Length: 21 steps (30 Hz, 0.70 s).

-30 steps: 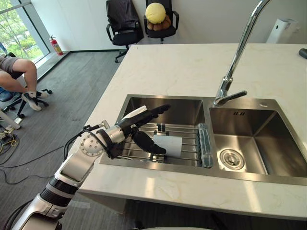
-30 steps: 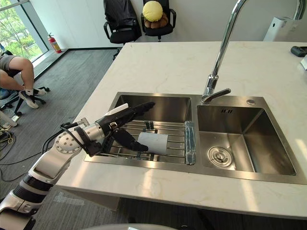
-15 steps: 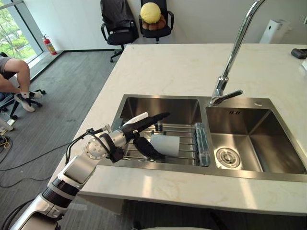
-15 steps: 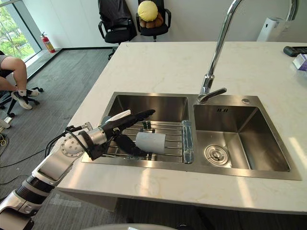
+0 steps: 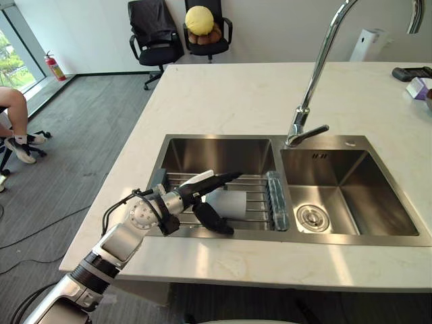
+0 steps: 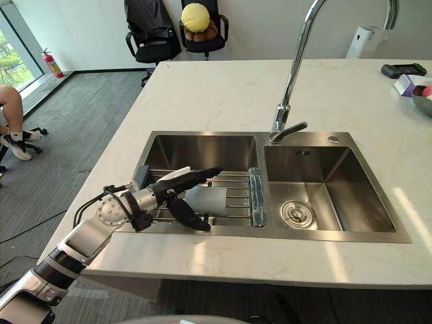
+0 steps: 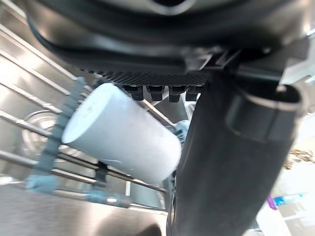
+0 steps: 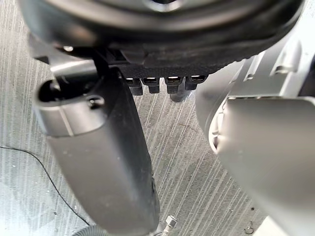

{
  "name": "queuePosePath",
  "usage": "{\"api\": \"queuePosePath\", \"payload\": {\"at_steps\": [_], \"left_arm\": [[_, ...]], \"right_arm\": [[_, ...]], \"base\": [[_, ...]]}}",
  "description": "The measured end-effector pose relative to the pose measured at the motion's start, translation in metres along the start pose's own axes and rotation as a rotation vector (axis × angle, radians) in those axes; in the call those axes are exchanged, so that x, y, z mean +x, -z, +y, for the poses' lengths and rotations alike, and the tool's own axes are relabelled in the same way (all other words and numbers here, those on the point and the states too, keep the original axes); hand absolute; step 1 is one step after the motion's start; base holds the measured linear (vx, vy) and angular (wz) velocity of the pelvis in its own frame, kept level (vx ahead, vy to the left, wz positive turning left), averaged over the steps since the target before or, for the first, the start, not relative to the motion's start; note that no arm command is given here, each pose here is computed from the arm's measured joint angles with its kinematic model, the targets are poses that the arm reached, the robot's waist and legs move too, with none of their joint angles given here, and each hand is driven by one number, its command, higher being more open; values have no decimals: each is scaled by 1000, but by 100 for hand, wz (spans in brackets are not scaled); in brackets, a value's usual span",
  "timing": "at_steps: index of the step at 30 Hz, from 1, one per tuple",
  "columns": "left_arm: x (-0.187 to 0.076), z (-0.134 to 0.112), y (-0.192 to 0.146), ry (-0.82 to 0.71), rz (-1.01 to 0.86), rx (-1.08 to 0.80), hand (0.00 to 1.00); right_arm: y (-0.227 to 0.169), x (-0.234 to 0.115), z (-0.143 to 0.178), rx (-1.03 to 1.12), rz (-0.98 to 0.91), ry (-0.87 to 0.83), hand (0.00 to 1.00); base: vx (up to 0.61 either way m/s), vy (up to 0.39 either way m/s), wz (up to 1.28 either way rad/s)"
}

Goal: Walk over to the sink, pick up the cup, carry it to the dishwasher, place the cup inside the dishwasher, then close the dishwasher door

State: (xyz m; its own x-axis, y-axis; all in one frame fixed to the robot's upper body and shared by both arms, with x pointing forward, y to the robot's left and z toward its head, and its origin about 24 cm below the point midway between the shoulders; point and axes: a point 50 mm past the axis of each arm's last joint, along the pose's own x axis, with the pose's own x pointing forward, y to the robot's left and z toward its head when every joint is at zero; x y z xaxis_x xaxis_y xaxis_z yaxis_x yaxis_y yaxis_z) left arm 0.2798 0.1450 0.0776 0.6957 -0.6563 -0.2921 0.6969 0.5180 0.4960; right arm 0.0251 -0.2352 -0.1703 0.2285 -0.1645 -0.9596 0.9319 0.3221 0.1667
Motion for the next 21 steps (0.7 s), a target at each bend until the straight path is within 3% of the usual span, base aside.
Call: {"api": "queuePosePath", "payload": {"at_steps": [21], "left_arm": [[-1,0,3,11,11,9,100]], "right_arm": [[5,2,12,-96,16,10,100]], "base": [[11,-3,-2]]}}
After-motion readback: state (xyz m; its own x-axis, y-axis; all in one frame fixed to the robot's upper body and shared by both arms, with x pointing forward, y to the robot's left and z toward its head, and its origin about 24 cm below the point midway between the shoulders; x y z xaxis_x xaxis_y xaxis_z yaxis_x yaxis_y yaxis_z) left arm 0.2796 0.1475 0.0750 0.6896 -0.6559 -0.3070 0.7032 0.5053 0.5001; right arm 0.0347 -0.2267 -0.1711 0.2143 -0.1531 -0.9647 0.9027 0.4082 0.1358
